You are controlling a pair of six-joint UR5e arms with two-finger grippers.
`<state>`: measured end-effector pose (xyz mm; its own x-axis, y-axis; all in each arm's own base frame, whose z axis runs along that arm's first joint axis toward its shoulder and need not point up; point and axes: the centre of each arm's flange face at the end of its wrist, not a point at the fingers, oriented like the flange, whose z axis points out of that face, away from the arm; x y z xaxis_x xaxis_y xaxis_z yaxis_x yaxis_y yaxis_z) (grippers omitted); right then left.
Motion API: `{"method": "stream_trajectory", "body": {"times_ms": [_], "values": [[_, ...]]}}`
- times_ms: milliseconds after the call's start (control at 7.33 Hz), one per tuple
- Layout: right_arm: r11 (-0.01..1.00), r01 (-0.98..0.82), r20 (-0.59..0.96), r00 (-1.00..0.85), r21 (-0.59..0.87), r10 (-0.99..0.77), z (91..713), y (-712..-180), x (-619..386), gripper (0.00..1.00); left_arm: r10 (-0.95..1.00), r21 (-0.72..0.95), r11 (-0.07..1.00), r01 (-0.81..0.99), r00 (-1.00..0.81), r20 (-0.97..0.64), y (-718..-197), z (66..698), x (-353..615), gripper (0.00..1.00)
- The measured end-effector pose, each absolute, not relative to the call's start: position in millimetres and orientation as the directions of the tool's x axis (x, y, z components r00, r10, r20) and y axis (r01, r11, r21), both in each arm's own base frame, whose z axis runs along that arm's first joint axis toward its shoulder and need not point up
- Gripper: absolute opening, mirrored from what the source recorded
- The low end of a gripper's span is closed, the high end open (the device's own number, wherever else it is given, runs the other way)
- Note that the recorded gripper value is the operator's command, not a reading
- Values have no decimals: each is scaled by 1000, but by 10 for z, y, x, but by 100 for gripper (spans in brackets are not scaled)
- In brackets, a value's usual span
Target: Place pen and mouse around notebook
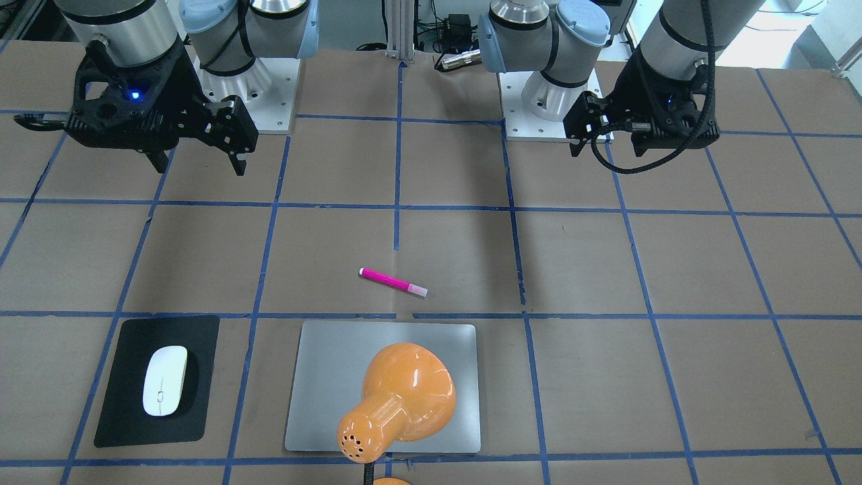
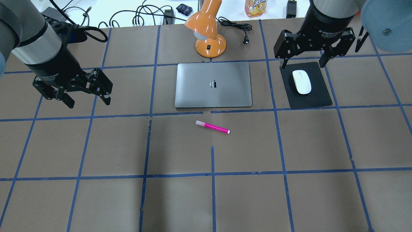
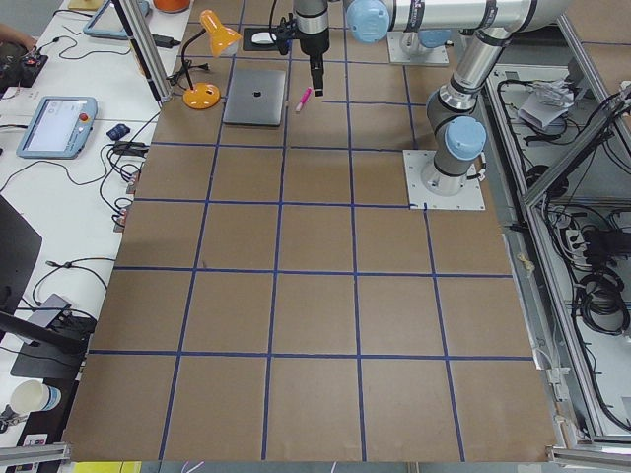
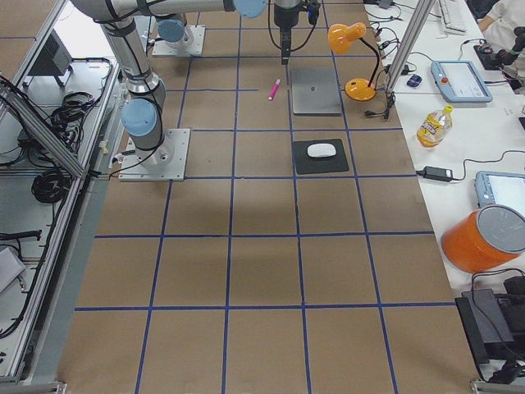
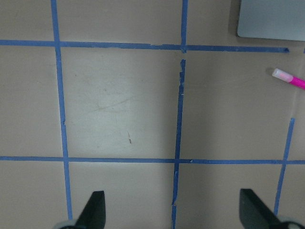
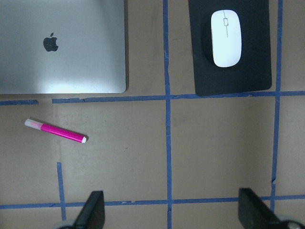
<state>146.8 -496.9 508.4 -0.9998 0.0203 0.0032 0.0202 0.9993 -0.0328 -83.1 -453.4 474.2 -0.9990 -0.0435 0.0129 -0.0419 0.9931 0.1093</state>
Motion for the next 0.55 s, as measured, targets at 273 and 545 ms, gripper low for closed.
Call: {"method": "stream_trajectory", "body": {"times_ms": [273,545], "values": [[999,20,2,-1000,-31,20,5079,-4967,1470,100,-45,123,991,-43,-999,12,-4494,4644,-838,100],[999,20,1,-1000,-30,20,5076,-4967,1471,100,-45,117,992,-44,-999,10,-4468,4645,-840,100]]}}
